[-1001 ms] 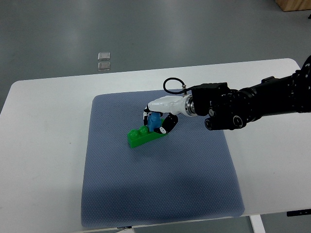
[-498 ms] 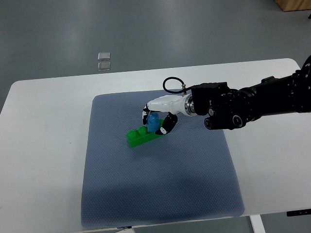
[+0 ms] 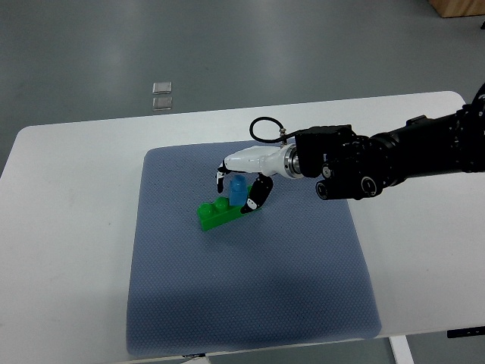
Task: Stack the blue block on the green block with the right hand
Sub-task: 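Open the right hand and lift it away from the blocks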
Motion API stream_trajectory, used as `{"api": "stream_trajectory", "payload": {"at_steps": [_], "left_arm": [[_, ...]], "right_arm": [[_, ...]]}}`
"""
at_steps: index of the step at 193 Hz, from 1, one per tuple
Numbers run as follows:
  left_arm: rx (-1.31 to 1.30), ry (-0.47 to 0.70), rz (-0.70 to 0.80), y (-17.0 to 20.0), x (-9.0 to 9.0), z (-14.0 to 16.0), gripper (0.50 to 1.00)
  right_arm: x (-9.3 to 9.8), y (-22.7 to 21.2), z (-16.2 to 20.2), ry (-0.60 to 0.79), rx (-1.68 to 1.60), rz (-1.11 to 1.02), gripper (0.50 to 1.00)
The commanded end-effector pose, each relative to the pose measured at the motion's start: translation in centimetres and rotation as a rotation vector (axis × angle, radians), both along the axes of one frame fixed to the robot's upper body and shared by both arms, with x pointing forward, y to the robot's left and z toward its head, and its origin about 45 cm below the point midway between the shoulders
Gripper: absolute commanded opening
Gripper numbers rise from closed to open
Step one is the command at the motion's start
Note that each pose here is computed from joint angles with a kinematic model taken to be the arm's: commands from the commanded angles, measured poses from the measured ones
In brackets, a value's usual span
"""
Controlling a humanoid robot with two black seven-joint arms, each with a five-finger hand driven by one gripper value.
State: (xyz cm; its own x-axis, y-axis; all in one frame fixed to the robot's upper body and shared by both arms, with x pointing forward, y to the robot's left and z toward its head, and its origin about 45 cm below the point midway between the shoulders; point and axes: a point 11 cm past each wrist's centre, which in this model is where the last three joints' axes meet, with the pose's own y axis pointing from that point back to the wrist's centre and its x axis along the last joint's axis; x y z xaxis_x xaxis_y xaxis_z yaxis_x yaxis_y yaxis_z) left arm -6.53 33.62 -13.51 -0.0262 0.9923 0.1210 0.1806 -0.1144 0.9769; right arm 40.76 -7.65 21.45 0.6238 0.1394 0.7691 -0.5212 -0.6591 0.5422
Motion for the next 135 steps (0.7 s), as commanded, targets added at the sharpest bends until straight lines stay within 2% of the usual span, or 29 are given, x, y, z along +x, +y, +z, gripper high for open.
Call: {"api": "stream_trajectory", "payload": {"at_steps": [1,18,49,50,58,94,110,135], "left_arm": [[0.000,0.000,0.000,0.0,0.0,0.0,1.000],[0.000,0.000,0.000,0.0,0.0,0.0,1.000],[0.000,0.000,0.000,0.0,0.0,0.0,1.000],[0.000,0.000,0.000,0.0,0.0,0.0,1.000],[0.000,0.000,0.000,0.0,0.0,0.0,1.000],[0.000,0.000,0.000,0.0,0.0,0.0,1.000],[0.000,0.000,0.000,0.0,0.0,0.0,1.000],[0.000,0.000,0.000,0.0,0.0,0.0,1.000]], "right_arm": [[0.1,0.2,0.5,-0.007,0.003,0.004,0.856],[0.1,2.1,2.7,-0.018,0.052,0.026,0.858],[0.2,3.0,4.1,-0.033,0.073,0.038,0.860],[0.2,3.7,5.0,-0.036,0.094,0.045,0.860],[0.2,4.3,5.7,-0.029,0.112,0.049,0.860],[-0.7,8.2,9.0,0.102,0.312,0.023,0.860],[0.9,6.6,11.3,0.154,0.444,-0.068,0.862],[3.1,3.0,12.9,0.266,0.695,-0.247,0.862]]}}
